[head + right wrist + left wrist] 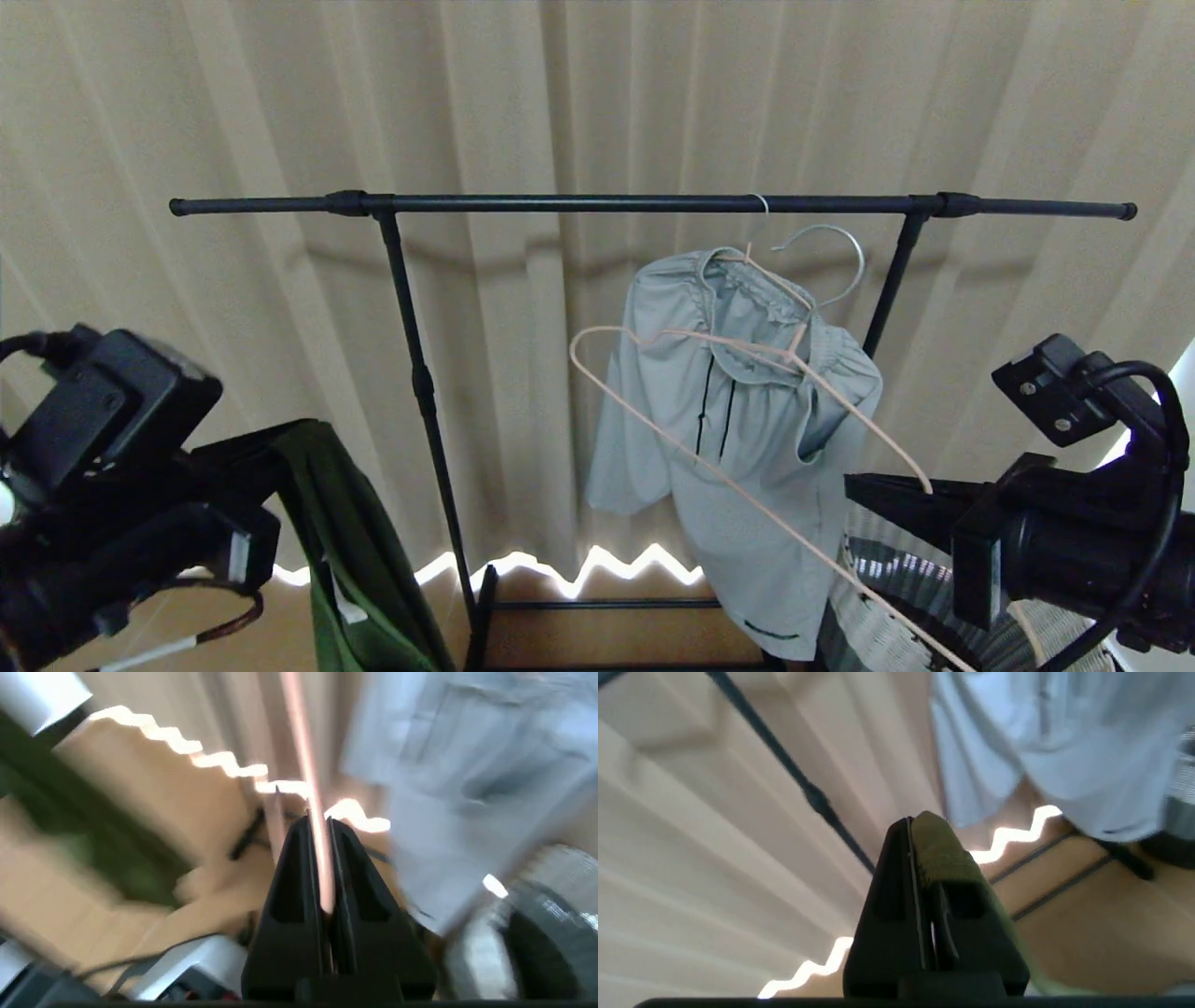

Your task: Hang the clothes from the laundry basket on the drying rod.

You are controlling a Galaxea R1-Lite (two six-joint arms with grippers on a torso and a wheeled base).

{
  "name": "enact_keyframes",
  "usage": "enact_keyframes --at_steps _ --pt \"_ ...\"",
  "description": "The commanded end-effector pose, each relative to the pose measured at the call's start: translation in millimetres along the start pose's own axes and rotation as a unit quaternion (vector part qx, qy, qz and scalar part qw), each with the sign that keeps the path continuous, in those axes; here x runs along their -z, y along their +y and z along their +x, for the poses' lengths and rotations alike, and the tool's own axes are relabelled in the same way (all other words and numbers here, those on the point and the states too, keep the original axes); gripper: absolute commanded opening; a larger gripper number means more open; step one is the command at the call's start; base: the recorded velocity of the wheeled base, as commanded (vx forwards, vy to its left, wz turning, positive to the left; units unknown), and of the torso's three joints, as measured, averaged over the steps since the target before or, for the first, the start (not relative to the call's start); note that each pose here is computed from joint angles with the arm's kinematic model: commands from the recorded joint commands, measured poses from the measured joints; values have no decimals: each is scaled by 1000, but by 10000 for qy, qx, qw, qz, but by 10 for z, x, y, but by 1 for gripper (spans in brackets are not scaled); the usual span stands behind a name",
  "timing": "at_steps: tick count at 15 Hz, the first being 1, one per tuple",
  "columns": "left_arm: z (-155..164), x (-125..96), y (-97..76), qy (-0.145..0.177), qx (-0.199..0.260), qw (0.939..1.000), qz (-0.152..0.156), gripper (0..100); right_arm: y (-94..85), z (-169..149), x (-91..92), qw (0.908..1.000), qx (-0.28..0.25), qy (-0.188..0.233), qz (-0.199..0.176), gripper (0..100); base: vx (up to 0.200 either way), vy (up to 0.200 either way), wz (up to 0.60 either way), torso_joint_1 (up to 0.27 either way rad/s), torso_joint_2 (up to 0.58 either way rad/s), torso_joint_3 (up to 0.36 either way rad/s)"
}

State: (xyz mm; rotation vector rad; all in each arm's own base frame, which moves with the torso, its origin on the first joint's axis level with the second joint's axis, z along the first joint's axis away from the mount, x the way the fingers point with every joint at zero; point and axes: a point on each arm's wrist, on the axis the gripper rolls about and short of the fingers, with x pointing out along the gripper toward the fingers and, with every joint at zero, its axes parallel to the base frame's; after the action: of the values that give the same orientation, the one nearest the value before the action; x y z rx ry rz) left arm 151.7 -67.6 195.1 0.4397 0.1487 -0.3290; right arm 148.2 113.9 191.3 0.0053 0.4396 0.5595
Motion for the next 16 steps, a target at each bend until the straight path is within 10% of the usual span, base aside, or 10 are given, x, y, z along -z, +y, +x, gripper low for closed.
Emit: enact_keyframes --at_steps 1,6,12,16 --pt "598 -158 18 587 -642 9962 58 0 148 30 52 9991 -384 -19 -161 0 0 0 0 0 0 0" --pt "1045 -248 141 808 -1201 9893 -186 0 333 28 66 9930 -1157 76 -215 0 0 0 0 0 0 0" --pt "1100 -533 182 802 -1143 9805 -1382 0 419 332 93 9910 -1305 210 -218 0 0 0 0 0 0 0" --pt "1100 -535 187 838 -1143 9800 -1396 0 469 489 66 9907 -1328 166 -227 0 0 0 0 0 0 0"
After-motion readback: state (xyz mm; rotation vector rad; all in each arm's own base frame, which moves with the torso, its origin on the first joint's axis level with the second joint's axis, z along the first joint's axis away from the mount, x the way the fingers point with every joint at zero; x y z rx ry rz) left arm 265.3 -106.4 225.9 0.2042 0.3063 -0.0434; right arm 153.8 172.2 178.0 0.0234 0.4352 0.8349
